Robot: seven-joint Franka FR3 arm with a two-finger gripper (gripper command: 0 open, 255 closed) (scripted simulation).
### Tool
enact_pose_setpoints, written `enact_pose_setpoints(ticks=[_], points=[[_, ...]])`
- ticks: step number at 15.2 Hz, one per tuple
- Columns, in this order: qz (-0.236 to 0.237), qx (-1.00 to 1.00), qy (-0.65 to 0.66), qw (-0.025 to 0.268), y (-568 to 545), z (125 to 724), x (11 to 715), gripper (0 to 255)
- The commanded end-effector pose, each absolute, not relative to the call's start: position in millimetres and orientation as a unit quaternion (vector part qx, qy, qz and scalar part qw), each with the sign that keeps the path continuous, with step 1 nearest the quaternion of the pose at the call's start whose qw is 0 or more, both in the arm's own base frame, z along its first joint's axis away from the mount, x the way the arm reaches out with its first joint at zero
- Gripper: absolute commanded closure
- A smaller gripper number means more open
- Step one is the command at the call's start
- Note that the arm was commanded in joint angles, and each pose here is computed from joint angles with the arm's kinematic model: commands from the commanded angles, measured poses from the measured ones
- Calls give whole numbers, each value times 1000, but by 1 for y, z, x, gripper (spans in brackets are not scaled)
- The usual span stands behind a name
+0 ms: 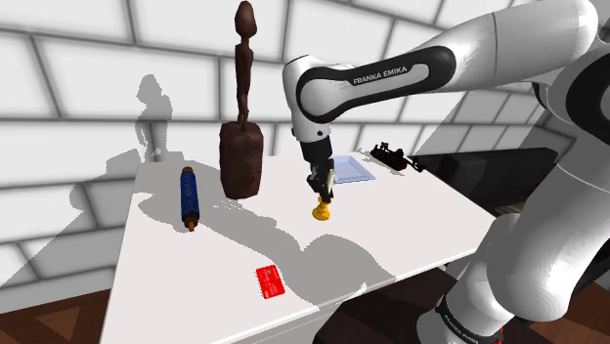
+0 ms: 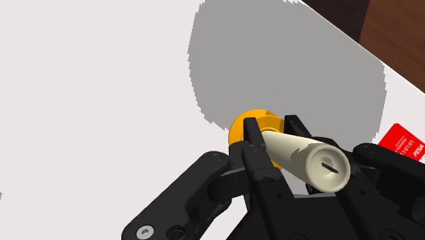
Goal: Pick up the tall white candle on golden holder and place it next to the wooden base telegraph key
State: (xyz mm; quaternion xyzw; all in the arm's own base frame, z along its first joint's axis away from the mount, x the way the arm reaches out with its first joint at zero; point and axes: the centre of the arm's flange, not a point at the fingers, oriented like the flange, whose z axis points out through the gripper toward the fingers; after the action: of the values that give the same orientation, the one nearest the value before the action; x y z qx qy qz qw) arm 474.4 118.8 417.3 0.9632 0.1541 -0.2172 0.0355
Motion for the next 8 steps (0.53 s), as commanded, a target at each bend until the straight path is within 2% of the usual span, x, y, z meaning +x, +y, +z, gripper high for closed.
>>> enact_pose_setpoints(ticks=[1, 8], points=[[-217, 963, 154, 35, 119, 428, 474, 255], [-217, 963, 154, 35, 119, 465, 474, 255]])
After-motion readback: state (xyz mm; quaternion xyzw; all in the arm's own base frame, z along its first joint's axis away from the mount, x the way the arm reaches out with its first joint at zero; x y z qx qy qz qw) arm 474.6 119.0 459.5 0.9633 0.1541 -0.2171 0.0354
